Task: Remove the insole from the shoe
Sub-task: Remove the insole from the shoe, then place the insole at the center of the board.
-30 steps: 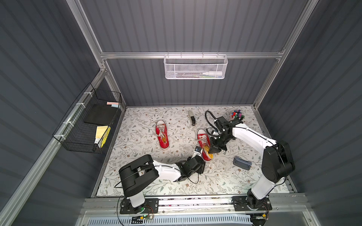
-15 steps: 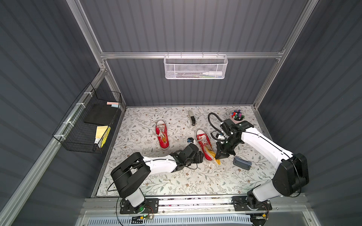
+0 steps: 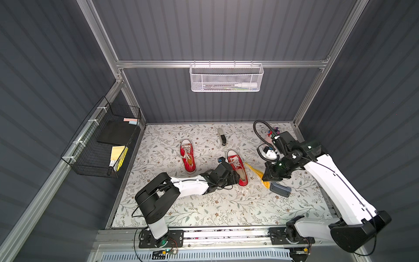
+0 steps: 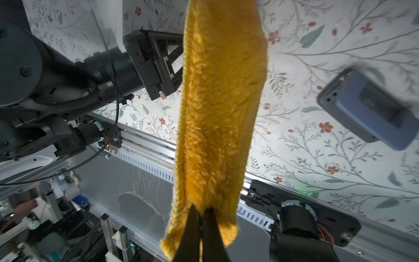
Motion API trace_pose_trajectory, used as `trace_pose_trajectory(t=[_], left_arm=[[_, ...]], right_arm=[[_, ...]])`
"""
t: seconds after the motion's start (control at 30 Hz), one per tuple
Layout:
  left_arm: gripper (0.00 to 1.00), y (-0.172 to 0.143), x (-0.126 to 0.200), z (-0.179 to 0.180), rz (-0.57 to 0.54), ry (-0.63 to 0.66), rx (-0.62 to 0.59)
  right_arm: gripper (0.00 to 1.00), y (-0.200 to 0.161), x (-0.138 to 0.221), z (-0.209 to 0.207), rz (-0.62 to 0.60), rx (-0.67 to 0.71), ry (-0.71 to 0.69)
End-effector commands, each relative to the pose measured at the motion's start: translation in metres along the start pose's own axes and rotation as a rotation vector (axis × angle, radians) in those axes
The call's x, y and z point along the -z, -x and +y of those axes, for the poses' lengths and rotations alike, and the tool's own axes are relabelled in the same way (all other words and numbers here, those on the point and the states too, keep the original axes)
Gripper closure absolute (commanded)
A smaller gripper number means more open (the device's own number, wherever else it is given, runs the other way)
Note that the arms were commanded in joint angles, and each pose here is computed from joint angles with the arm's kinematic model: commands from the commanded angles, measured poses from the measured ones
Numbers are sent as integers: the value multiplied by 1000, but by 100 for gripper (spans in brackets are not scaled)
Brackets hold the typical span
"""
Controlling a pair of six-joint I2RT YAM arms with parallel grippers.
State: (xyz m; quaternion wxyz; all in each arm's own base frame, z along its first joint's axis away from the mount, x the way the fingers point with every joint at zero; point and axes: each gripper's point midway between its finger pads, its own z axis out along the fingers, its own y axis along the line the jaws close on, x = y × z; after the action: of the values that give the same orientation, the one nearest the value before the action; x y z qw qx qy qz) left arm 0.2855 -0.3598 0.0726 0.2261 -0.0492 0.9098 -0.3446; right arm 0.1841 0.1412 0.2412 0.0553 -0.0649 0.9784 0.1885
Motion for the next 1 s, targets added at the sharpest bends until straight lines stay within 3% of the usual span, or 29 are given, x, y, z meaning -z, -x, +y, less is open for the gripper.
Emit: trace_pose_trajectory(t=[0.0,0.1,0.2,0.33,0.6,0.67,0.8,0.97], left_arm=[[34,4,-7,5,14,38,45],[35,9,-11,3,10,48,52],[37,16,-16,0,7,74,31],[49,22,-28,4,36,147,20],[66,25,-37,30,88,278,9],[70,31,-37,28,86,285,-4],[80,43,-35,31,76,327,-48],[92,61,-29,40,57,372,-80]], right_arm=[[100,34,-14,-22,-142,16,-109],[100,64,-42,-30,-226,27,-128],[100,76,-76,-44,-176,20,-184],[100,56,-131,-62,45,6,-223],[98,24,-178,-89,127,-67,-258],[86,21,-183,-88,144,-76,-242],[52,20,-180,-91,148,-88,-263],[35,29,-150,-88,66,-75,-281]])
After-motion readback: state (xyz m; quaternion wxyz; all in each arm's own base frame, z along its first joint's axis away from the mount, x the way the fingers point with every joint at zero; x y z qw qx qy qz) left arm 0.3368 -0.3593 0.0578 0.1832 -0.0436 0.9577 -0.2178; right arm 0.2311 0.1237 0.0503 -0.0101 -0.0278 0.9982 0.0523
